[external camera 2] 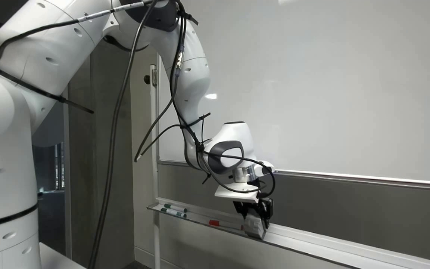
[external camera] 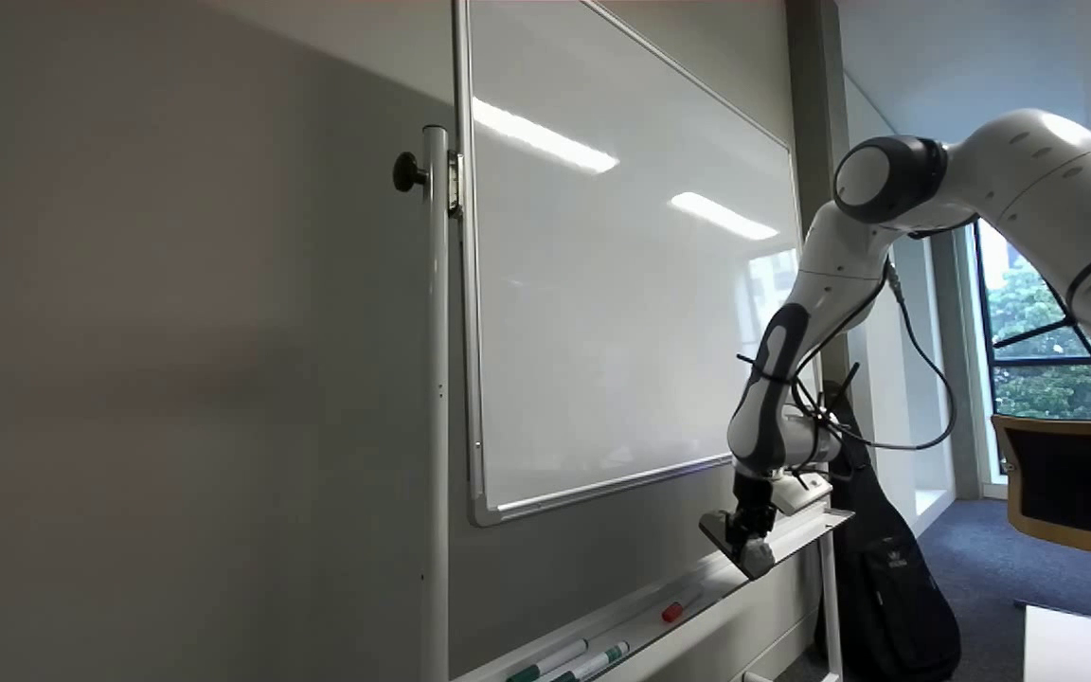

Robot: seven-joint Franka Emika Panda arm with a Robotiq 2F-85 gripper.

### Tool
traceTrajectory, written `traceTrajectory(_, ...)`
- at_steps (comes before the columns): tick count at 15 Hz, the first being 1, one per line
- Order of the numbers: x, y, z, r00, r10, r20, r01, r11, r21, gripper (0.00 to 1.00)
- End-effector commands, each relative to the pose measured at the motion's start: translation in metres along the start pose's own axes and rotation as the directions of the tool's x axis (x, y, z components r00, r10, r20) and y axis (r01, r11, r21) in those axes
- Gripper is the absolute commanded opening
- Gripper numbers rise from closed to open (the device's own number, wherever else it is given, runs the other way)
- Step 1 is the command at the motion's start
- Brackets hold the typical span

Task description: Wipe the white board with the grey eraser

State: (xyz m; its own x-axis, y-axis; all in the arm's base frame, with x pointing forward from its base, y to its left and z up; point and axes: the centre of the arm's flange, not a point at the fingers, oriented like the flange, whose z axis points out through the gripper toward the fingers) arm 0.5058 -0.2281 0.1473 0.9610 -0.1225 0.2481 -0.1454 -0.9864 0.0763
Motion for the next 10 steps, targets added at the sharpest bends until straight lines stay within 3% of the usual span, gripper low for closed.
traceTrajectory(1, 0.002, 0.002, 0.011, 0.999, -0.033, 0.008, 0.033, 0.999, 0.03, 0.38)
traceTrajectory(10, 0.0, 0.002, 0.031, 0.995, -0.038, 0.091, 0.034, 0.999, 0.041, 0.38)
